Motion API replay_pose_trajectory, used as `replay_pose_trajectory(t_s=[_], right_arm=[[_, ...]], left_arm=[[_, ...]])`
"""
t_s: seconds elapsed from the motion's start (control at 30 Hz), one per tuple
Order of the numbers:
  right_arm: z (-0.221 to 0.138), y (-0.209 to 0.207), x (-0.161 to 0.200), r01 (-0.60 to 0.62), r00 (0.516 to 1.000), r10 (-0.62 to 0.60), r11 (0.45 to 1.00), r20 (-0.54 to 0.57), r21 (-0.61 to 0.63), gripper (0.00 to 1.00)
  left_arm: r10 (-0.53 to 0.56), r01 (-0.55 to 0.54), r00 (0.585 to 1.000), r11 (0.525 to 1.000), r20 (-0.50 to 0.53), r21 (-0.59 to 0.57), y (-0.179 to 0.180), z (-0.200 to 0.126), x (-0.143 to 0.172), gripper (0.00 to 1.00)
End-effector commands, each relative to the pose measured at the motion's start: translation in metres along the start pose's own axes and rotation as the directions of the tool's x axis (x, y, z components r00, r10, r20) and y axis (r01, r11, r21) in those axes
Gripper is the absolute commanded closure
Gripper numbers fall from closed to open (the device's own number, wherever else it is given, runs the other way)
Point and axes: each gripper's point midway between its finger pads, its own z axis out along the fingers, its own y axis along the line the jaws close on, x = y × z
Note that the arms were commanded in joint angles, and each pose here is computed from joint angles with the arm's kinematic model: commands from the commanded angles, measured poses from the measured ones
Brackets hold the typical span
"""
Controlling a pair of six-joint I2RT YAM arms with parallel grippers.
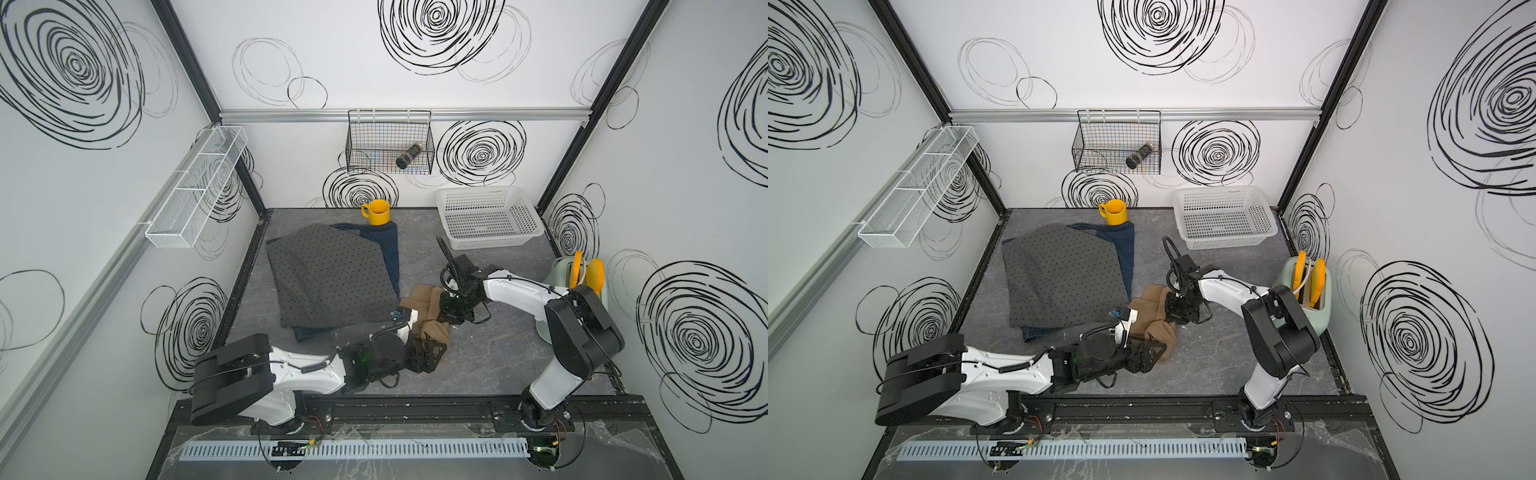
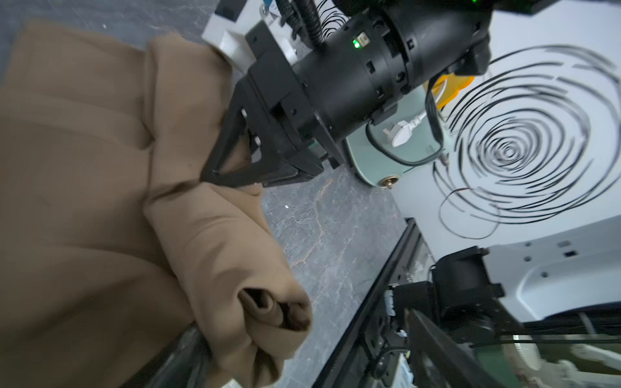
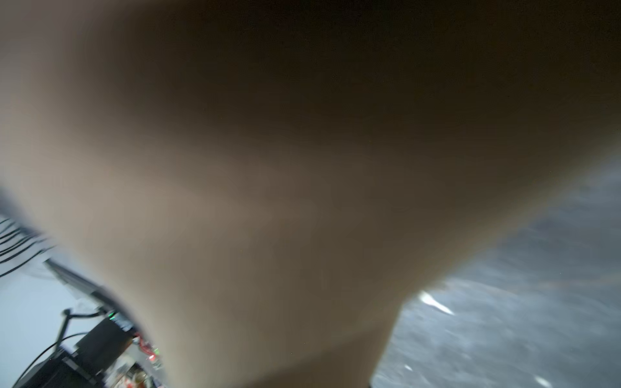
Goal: Roll up the skirts
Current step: Roll the skirt at the center of the board.
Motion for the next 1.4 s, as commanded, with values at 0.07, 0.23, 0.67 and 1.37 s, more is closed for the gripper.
replay_pose_trajectory(t_s=[0.07,0.23,0.67,1.37], right_arm=[[-0.012,-0.037,0.026,-0.059,0.996,0.069,0.984,-0.058,0.168,1.00],[-0.020,-0.036,0.029,-0.090,0.994,0.099,0.982,-0.047,0.168,1.00],[-0.021,-0.015,0.043,-0.214,0.967,0.217,0.976,-0.133,0.036,1.00],[-0.021,-0.012,0.036,-0.293,0.951,0.291,0.956,-0.108,-0.007,0.93]], left_arm=[[0.350,-0.359,0.933,0.887,-0.085,-0.290,0.024,-0.003,0.007,0.06],[0.488,-0.489,0.871,0.844,-0.065,-0.219,-0.007,-0.006,0.007,0.04],[0.686,-0.701,0.710,0.711,-0.160,-0.062,-0.035,0.040,0.060,0.01],[0.213,-0.212,0.976,0.977,-0.046,0.032,0.009,0.041,0.045,1.00]])
